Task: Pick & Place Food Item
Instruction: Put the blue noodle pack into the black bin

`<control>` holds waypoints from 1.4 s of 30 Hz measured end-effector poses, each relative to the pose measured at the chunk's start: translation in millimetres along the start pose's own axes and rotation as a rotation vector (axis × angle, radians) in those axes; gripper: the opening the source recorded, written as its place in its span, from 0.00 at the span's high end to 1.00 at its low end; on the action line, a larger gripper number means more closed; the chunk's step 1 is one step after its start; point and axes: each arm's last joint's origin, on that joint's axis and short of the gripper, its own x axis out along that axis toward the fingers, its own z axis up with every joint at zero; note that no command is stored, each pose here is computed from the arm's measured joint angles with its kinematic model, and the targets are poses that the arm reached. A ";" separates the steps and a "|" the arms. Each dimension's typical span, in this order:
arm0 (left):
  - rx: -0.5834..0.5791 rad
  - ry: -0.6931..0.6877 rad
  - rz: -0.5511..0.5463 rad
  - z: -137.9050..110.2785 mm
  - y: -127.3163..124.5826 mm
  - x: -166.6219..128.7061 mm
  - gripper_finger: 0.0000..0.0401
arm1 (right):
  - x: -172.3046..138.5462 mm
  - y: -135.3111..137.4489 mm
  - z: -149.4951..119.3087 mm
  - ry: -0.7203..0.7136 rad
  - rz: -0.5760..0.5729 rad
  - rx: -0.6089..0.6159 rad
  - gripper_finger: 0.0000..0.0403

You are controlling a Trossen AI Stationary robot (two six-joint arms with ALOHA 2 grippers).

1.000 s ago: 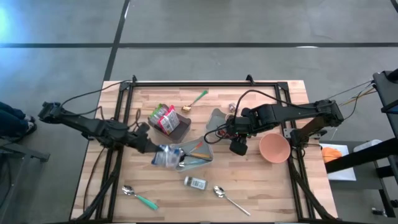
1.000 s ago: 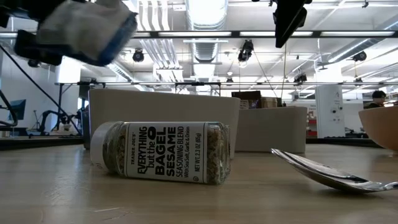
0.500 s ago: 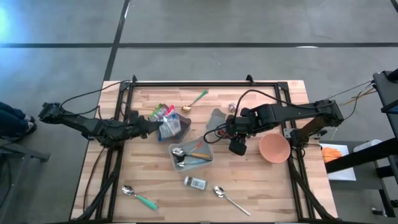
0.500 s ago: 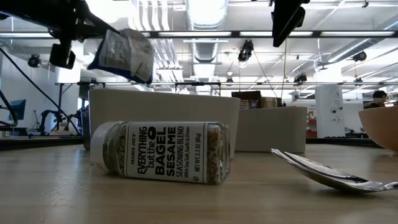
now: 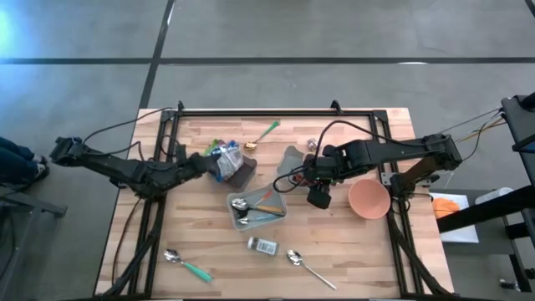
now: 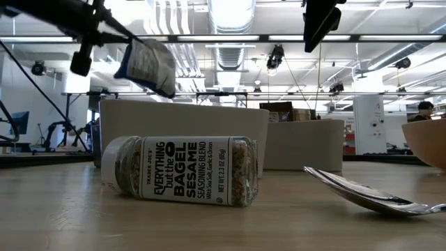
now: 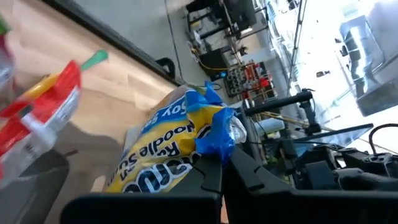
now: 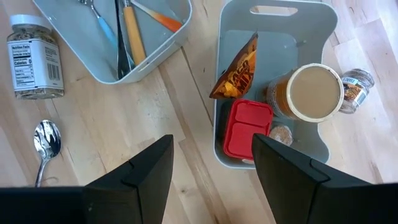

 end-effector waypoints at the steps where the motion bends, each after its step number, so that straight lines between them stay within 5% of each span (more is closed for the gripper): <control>1: 0.014 -0.004 0.006 2.4 -5.9 0.2 1.00 | -0.1 0.0 0.0 0.000 0.000 0.000 0.47; 12: 0.262 -0.028 0.249 14.1 -56.5 16.5 1.00 | -0.1 0.0 0.1 -0.001 0.001 -0.004 0.47; 31: 0.348 -0.089 0.289 -22.0 -3.5 41.2 1.00 | -0.1 0.9 1.5 -0.016 0.009 0.000 0.47; 42: 0.297 -0.130 0.182 -29.5 20.2 43.1 1.00 | -0.1 0.9 1.5 -0.017 0.009 -0.026 0.47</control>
